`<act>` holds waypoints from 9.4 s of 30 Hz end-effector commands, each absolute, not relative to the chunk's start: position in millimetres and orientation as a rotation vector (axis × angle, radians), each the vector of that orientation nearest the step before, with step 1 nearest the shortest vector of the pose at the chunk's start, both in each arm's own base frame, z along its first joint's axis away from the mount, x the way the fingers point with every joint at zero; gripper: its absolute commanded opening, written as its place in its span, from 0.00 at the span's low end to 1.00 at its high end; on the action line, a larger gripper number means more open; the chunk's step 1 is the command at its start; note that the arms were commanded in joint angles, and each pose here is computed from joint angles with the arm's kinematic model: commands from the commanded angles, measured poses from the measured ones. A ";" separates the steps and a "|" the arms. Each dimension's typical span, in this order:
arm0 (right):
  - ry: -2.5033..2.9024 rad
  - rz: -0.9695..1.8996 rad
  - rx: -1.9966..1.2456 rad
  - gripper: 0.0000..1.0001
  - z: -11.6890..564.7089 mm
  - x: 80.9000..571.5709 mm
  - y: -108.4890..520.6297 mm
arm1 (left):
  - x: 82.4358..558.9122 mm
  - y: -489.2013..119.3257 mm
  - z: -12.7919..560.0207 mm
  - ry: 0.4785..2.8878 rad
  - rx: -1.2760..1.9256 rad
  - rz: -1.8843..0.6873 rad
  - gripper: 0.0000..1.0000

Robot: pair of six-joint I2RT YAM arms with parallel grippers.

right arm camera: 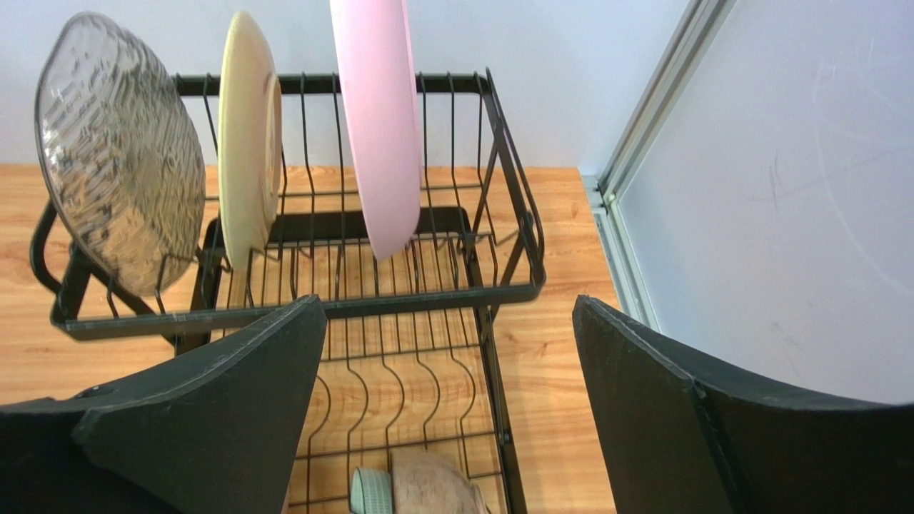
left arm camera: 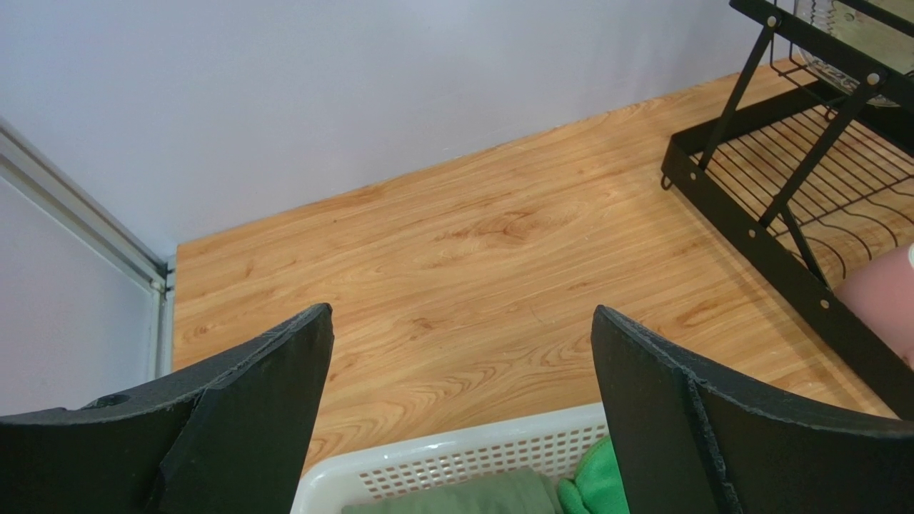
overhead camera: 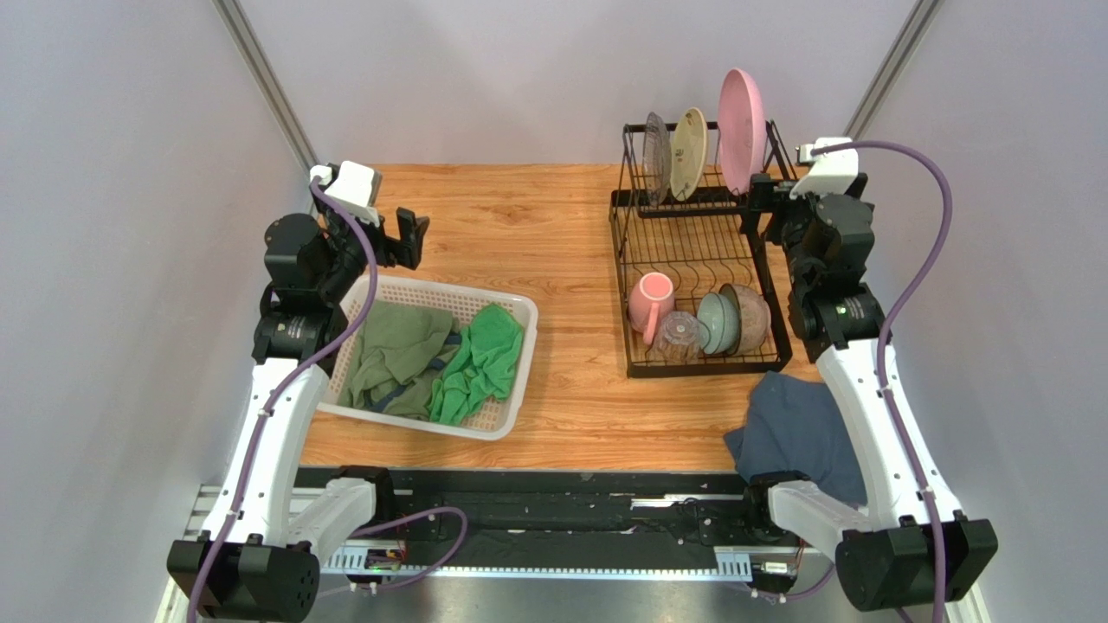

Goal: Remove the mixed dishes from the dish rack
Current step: Pick up the plate from the dish rack, then place the plate at the center of the board.

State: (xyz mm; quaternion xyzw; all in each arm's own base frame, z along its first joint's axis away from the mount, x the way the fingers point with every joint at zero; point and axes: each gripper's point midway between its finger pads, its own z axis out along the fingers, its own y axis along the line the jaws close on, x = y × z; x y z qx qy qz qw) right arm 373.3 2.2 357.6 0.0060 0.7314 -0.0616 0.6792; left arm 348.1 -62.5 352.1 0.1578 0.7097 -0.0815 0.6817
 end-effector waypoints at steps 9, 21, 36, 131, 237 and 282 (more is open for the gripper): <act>1.586 -0.145 0.004 0.91 400.9 418.2 8.3 | 345.0 -60.7 371.3 1.534 0.358 -0.168 0.98; 1.591 -0.172 -0.005 0.90 410.8 462.5 10.5 | 346.9 -57.6 372.2 1.530 0.356 -0.144 0.98; 1.649 -0.177 -0.003 0.66 385.1 508.6 15.7 | 349.6 -55.0 368.8 1.537 0.359 -0.124 0.98; 1.616 0.606 -1.018 0.00 354.8 269.6 239.3 | 244.9 -212.6 344.5 1.178 1.178 -0.602 0.97; 1.681 0.233 -0.913 0.94 322.5 306.4 212.5 | 585.1 62.7 149.1 2.075 -0.514 -0.704 0.00; 1.658 0.164 -0.888 0.95 326.4 312.6 199.8 | 540.1 83.5 49.7 2.294 -0.614 -0.592 0.39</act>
